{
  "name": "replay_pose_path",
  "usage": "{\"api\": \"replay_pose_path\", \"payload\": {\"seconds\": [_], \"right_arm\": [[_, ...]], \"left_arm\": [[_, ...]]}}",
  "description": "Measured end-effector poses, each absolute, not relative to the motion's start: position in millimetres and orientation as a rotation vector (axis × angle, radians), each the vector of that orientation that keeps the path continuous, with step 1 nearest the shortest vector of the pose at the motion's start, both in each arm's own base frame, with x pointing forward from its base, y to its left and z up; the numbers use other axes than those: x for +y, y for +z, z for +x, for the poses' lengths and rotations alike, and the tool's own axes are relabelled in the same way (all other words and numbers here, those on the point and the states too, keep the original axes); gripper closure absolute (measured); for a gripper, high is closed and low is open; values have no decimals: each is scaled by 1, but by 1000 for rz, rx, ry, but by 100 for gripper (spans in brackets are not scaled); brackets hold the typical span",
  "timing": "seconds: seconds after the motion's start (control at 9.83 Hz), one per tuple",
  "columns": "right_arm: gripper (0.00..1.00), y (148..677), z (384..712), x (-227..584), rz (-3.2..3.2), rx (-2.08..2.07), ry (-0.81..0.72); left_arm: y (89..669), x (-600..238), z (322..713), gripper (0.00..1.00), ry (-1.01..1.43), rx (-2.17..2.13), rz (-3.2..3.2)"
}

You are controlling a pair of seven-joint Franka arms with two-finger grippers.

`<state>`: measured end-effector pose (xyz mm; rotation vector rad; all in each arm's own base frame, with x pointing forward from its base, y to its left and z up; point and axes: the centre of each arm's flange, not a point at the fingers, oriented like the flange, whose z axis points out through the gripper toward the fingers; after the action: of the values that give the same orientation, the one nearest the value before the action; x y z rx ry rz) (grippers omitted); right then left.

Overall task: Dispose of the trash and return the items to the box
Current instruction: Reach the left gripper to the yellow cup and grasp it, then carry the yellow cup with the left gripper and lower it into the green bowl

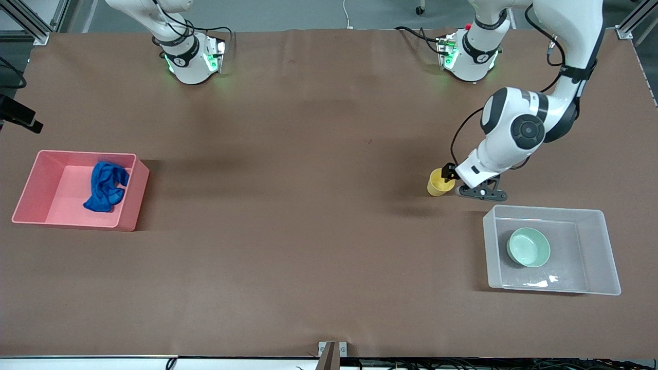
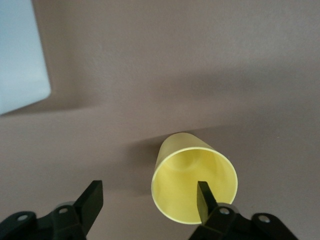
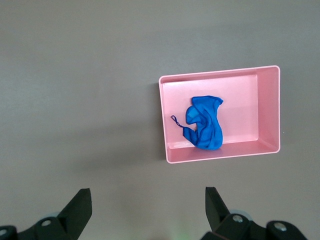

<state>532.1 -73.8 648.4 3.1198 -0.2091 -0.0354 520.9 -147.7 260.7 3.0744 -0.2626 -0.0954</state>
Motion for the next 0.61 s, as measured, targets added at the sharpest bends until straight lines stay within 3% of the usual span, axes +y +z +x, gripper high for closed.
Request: {"api": "replay_pose_path", "payload": {"seconds": [0.2,0.61], "right_arm": [[0,649,532,-73,3120,-207,-34],[0,649,532,-74,3120,-211,-36]], "left_arm": [[233,-155,520,32,-92,-241,3065],[233,-156,519,92,-88,-222,3068]]}}
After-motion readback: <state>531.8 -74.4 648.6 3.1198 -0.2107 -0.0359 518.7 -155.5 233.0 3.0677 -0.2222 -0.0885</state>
